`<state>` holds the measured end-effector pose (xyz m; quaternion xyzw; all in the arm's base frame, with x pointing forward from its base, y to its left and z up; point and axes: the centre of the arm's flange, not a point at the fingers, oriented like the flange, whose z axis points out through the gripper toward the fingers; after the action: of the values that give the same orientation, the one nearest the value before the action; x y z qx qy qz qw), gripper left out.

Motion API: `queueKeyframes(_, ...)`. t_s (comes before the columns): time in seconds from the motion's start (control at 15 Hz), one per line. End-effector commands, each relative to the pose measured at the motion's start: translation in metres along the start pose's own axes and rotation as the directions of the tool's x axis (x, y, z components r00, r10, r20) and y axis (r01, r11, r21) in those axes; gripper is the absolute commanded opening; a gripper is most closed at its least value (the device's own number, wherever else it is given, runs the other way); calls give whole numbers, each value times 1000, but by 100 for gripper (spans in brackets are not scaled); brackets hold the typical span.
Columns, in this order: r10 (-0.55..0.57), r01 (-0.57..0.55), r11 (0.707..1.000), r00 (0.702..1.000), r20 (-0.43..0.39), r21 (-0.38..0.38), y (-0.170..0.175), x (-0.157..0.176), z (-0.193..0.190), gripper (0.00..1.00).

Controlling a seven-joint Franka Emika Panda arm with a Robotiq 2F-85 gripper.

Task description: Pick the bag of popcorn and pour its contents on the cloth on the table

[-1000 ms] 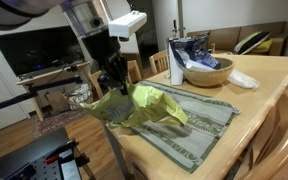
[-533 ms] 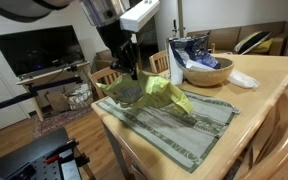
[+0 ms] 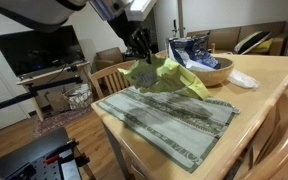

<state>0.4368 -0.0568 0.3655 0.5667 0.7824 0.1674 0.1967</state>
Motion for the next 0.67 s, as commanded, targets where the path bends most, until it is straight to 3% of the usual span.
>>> queueKeyframes(0.0,1,10,998,987,161,-68,11,3,4,0)
queueKeyframes(0.33,-28,79,988,937,349,-132,6,-4,10,0)
queueKeyframes(0.6,-56,154,975,870,490,-162,-3,-12,16,0)
